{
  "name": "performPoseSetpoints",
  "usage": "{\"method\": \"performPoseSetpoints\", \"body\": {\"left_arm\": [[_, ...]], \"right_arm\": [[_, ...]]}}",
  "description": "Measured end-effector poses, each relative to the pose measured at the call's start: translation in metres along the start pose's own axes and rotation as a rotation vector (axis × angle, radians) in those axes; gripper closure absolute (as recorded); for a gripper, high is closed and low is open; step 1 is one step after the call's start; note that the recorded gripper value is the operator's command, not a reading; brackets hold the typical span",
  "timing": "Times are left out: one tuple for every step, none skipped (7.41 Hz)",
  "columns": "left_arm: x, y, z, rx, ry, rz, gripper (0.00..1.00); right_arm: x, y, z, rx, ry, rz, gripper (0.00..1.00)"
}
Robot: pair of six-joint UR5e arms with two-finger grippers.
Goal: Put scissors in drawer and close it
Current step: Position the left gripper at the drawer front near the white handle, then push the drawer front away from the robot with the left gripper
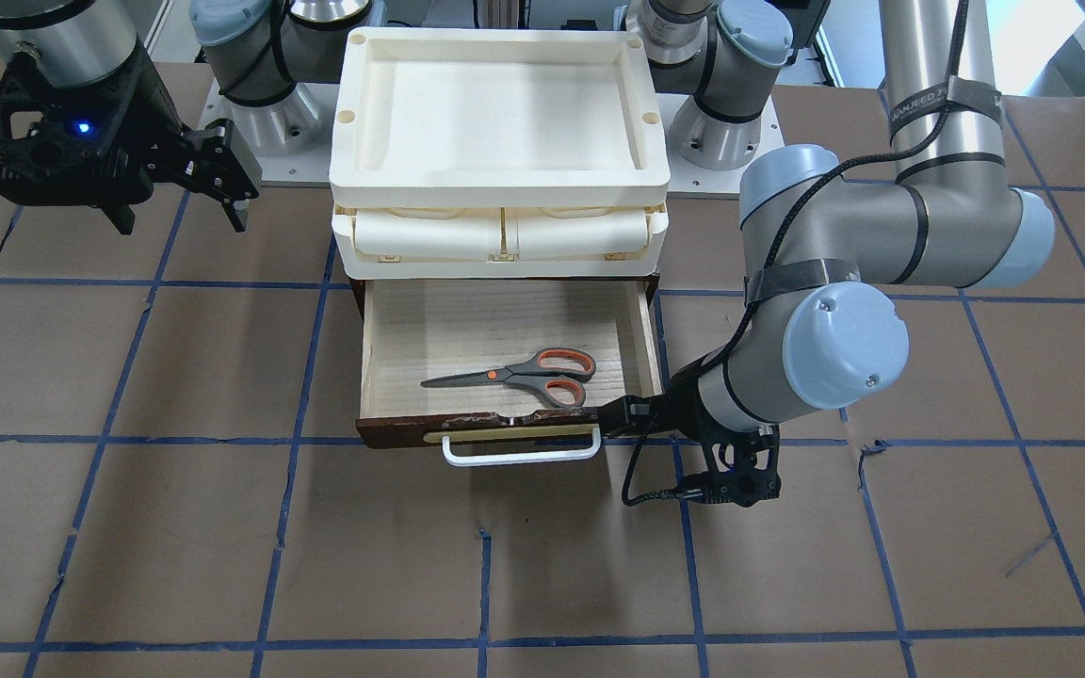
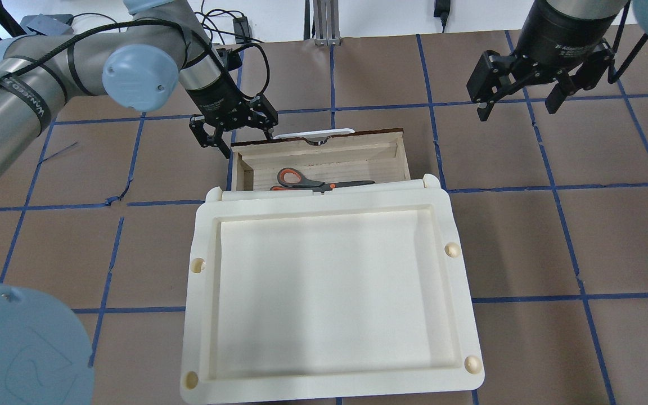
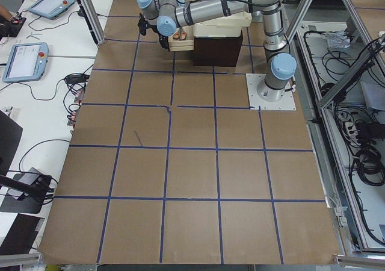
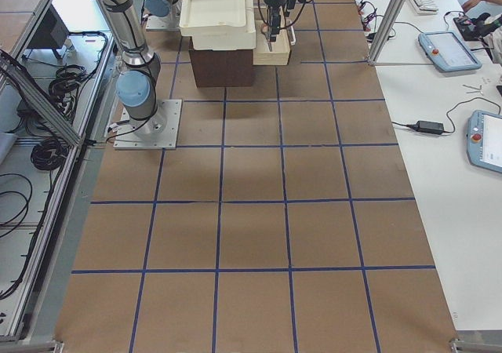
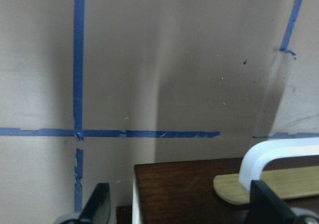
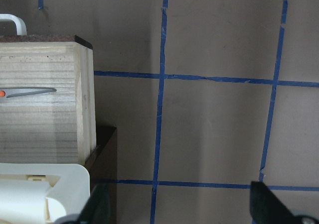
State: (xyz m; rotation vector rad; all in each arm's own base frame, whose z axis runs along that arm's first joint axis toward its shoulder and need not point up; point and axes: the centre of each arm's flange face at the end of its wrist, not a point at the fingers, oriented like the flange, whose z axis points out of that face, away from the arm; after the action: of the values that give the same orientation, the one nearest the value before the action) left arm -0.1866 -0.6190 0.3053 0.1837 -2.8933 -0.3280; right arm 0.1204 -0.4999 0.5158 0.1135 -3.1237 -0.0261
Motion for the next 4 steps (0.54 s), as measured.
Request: {"method": "performPoseSetpoints", "body": {"left_arm": [[0.004,0.0031,0.0007,-0.007,-0.001,-0.003,0.0],[0.0059,0.0062,0.0013,-0.017,-0.002,-0.005,0.0],[0.0071,0.0093,0.001,-0.029,0.001,-0.008,0.0],[0.0091,0.0129,0.0012,-0.043,0.005,-0.01,0.0]], "right_arm": [[0.0,-0.0001,0.0001,0.0,0.0,-0.001,0.0],[0.0,-0.0001,0.0002,0.0,0.0,-0.002,0.0],[-0.0002,-0.0001,0.0002,0.0,-0.001,-0.002,0.0],[-0.0004,-0.0001,0.0002,0.0,-0.001,-0.003,0.0]]}}
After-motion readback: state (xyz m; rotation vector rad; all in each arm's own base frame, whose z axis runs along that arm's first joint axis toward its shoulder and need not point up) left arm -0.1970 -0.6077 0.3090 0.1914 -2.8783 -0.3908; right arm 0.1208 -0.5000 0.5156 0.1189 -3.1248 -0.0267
